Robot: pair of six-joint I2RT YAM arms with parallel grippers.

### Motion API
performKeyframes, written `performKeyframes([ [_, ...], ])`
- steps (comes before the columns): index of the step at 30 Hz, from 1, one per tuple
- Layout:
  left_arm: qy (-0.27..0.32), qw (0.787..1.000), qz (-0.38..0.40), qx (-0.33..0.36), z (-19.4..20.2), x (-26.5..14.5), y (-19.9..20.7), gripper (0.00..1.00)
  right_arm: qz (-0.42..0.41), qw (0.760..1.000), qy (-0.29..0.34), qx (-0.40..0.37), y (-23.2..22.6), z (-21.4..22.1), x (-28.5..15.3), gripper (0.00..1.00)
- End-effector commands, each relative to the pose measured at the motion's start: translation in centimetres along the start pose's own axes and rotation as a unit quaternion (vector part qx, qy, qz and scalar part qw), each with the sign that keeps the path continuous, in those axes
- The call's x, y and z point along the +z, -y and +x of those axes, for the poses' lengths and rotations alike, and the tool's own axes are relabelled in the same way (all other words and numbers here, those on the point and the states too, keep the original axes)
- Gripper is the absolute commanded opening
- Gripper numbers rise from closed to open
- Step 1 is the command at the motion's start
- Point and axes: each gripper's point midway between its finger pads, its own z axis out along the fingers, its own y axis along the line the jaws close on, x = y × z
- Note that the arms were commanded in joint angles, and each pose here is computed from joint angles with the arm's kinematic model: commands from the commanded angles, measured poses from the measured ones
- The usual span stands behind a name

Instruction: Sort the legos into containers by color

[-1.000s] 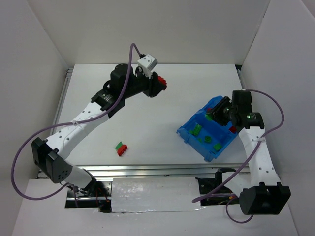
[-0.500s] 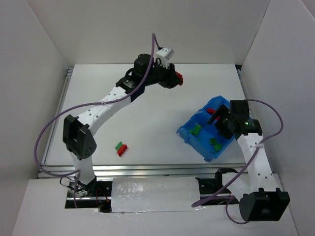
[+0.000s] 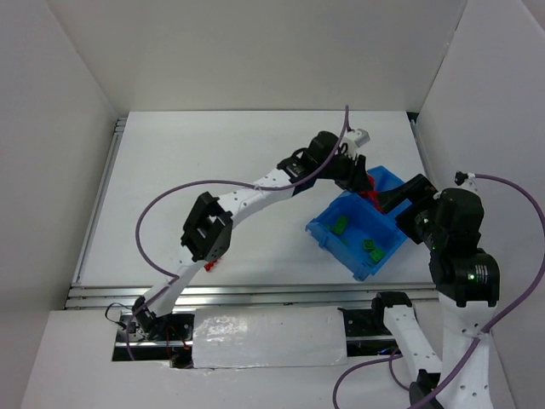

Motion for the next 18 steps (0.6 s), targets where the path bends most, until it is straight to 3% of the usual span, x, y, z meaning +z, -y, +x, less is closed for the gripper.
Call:
performKeyframes([
  [1,0.048,0.998,0.045,0.005,-2.3,1.3,2.9,0.36,0.0,1.0,-0.008,0.007,-0.2,0.2,-1.4,0.89],
  [5,0.052,0.997,0.048,-0.013,-0.9,3.2,3.4,0.45,-0.011,1.0,-0.008,-0.002,-0.3,0.5,-2.7,0.89],
  [10,0.073,0.996,0.037,-0.017,-1.8,3.8,3.0,0.55,-0.017,1.0,-0.009,-0.017,-0.6,0.5,-3.9,0.89],
  [13,0.079,0.996,0.034,-0.02,-2.1,4.0,2.9,0.7,-0.019,1.0,-0.014,-0.021,-0.4,0.9,-3.7,0.89],
  [15,0.082,0.996,0.03,-0.022,-2.3,3.9,2.8,0.97,-0.022,0.999,-0.016,-0.022,-0.5,0.9,-3.7,0.89],
  [18,0.093,0.995,0.028,-0.016,-3.4,3.5,3.1,1.0,-0.028,0.999,-0.021,-0.033,-0.8,1.1,-3.6,0.89],
])
